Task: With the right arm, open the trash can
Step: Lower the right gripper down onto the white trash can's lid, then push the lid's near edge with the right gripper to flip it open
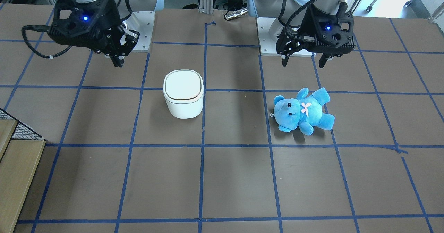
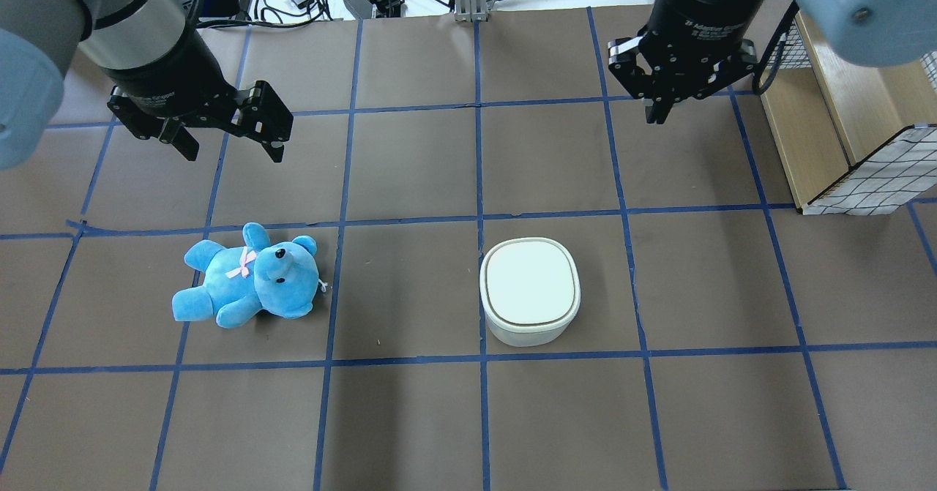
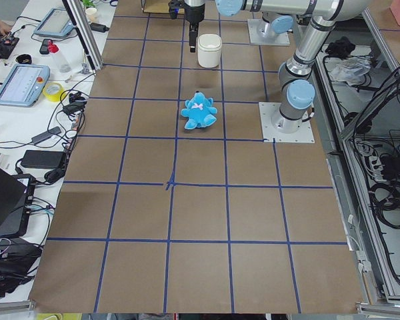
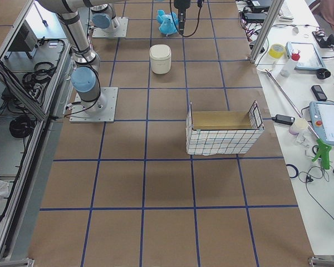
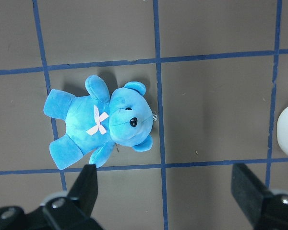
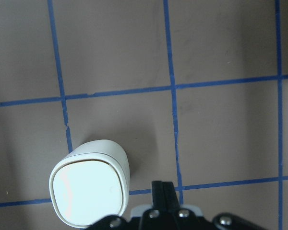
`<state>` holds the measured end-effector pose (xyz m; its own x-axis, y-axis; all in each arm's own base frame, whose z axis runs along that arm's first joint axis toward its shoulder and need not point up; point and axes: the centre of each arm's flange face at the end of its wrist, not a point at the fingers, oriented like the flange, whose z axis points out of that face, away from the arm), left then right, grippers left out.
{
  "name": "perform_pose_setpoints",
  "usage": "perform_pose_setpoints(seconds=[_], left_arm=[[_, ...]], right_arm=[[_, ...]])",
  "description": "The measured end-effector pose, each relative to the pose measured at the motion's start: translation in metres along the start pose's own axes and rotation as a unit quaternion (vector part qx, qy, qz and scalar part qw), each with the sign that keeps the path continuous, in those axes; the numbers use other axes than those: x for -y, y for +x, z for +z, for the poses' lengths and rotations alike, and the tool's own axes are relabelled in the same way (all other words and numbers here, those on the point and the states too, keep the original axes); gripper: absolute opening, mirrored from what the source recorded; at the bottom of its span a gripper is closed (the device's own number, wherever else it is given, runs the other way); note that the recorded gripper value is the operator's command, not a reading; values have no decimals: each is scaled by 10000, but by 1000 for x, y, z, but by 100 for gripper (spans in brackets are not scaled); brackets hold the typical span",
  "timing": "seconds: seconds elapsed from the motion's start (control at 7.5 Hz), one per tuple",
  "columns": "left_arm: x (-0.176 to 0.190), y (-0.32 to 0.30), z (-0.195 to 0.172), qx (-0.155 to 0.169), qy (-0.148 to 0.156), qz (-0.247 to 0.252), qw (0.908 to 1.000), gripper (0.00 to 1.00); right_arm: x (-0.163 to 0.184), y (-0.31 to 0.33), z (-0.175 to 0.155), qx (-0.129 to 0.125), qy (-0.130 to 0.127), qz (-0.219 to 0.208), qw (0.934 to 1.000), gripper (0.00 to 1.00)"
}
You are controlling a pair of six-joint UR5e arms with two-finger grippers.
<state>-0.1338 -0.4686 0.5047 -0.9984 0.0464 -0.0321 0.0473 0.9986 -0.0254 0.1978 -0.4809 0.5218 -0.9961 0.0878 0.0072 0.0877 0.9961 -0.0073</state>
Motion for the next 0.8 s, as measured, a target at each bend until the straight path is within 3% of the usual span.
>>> perform_pose_setpoints(seconds=[0.4,0.8], left_arm=[[0,0,0,0,0,2,10000,100],[0,0,0,0,0,0,10000,100]], right_arm=[[-33,-64,65,-83,-433,-19,9990,0],[-56,-72,151,-185,-550,-64,9983,0]])
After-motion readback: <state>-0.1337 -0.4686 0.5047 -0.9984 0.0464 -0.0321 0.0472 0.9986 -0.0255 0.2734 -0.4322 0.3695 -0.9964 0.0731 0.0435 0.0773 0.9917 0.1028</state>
